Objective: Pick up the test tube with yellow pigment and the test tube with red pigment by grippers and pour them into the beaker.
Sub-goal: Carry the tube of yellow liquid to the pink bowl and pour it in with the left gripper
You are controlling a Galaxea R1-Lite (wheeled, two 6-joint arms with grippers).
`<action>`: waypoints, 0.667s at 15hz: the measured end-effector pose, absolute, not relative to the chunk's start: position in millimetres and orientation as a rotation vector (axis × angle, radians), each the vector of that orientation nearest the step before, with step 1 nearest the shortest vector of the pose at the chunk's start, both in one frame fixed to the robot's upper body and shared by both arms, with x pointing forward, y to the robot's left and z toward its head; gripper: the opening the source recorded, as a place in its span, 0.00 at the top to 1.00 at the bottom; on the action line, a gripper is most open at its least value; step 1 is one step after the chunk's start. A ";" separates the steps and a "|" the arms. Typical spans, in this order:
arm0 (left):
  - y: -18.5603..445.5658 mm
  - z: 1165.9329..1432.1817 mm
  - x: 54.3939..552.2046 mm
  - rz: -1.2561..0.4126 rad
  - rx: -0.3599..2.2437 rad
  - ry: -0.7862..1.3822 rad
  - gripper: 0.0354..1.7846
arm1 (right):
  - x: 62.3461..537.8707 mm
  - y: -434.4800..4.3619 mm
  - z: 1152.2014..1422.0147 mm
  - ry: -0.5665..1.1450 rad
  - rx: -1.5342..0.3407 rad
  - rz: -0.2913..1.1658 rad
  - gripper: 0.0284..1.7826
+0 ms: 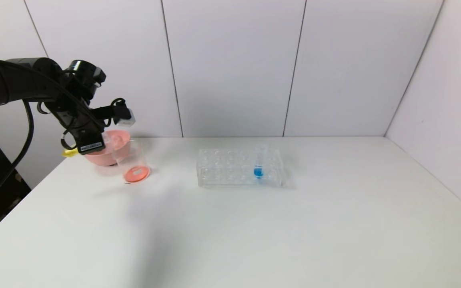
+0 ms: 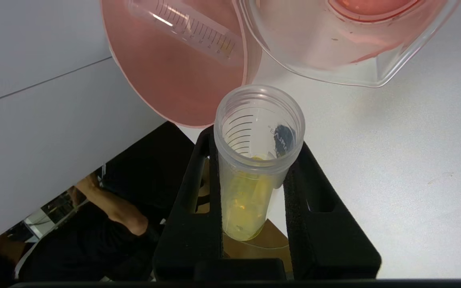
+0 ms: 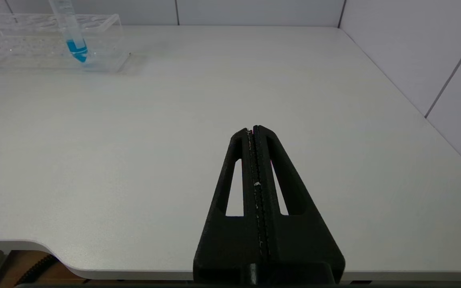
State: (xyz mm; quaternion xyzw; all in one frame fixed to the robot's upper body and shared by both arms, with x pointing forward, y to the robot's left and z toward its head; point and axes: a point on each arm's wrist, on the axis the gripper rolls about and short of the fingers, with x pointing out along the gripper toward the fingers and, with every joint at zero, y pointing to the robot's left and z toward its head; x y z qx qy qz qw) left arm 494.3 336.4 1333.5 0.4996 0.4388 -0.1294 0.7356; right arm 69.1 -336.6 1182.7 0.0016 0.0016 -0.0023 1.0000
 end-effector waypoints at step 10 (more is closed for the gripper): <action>330.0 1332.3 495.5 -0.294 1.107 0.957 0.76 | 69.1 -336.6 1182.7 0.003 0.003 -0.004 0.95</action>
